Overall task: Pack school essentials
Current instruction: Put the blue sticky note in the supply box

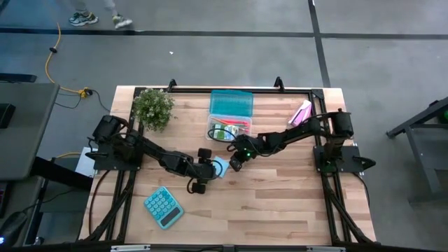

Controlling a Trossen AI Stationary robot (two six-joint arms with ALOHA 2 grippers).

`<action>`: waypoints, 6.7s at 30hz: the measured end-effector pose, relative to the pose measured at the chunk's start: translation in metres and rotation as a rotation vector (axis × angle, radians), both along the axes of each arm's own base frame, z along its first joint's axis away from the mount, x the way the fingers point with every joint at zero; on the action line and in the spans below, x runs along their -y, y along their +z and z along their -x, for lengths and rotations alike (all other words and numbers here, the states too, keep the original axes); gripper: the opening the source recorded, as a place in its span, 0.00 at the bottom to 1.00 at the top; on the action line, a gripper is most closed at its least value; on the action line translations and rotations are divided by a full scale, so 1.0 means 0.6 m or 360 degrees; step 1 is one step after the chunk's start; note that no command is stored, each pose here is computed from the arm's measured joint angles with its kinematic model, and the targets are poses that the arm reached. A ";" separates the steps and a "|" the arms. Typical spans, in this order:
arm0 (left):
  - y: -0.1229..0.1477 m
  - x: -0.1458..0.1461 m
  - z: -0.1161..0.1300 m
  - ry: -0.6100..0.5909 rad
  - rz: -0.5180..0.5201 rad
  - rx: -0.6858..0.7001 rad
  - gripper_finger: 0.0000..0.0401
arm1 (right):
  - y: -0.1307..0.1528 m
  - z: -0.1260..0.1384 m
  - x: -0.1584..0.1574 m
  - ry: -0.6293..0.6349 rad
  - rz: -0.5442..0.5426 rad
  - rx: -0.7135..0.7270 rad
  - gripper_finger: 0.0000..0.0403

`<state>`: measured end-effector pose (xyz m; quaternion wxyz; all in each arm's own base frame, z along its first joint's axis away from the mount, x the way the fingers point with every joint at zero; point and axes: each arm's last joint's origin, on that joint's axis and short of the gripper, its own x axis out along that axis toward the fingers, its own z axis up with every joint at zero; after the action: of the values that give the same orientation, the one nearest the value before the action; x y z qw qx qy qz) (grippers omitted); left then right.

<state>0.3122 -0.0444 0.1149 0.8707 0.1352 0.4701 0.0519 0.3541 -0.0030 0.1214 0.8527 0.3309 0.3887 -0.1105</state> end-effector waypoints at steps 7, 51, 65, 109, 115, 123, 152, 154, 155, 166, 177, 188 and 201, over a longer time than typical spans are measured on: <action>-0.001 0.001 0.000 -0.0015 -0.0019 -0.0009 0.37 | -0.016 -0.007 -0.008 -0.0016 -0.0097 0.0009 0.00; -0.005 0.007 -0.002 -0.0071 -0.0036 -0.0013 0.00 | -0.011 -0.008 -0.030 0.0074 -0.0188 0.0041 0.00; 0.043 0.004 0.009 -0.0026 -0.0015 0.0075 0.00 | 0.029 -0.001 -0.027 0.0223 -0.0160 0.0134 0.00; 0.007 -0.031 0.007 0.0319 0.0319 -0.0061 0.00 | 0.043 0.020 -0.030 0.0073 -0.0224 -0.0047 0.00; 0.006 -0.046 0.005 0.0297 0.0385 -0.0074 0.00 | 0.017 0.003 -0.036 -0.0158 -0.0400 -0.0025 0.13; 0.005 -0.042 0.003 0.0285 0.0396 -0.0056 0.00 | -0.012 -0.010 -0.024 -0.0395 -0.0616 -0.0029 0.43; -0.004 -0.035 -0.008 0.0357 0.0463 0.0035 0.00 | -0.035 -0.014 -0.041 -0.0424 -0.0719 -0.0080 0.06; -0.002 -0.036 -0.008 0.0360 0.0463 0.0037 0.00 | -0.030 -0.013 -0.042 -0.0389 -0.0702 -0.0063 0.03; 0.002 -0.038 -0.006 0.0364 0.0469 0.0034 0.00 | -0.027 -0.012 -0.042 -0.0367 -0.0684 -0.0058 0.02; 0.134 -0.086 0.054 0.0354 0.0536 0.0171 0.00 | 0.101 0.033 0.014 -0.0092 -0.0278 0.0124 0.00; 0.366 -0.110 0.175 0.0187 0.0544 0.1380 0.00 | 0.295 0.134 0.060 0.0049 0.0235 0.0760 0.00; 0.433 -0.109 0.239 0.0139 0.0612 0.1862 0.00 | 0.372 0.202 0.039 0.0247 0.0733 0.1059 0.00; 0.435 -0.106 0.237 0.0115 0.0625 0.1889 0.00 | 0.375 0.204 0.028 0.0273 0.0808 0.1070 0.00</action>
<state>0.1701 0.0194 0.3759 0.9897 -0.0953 -0.0885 0.0603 0.2315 -0.0201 0.3465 0.9925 0.0945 0.0757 -0.0174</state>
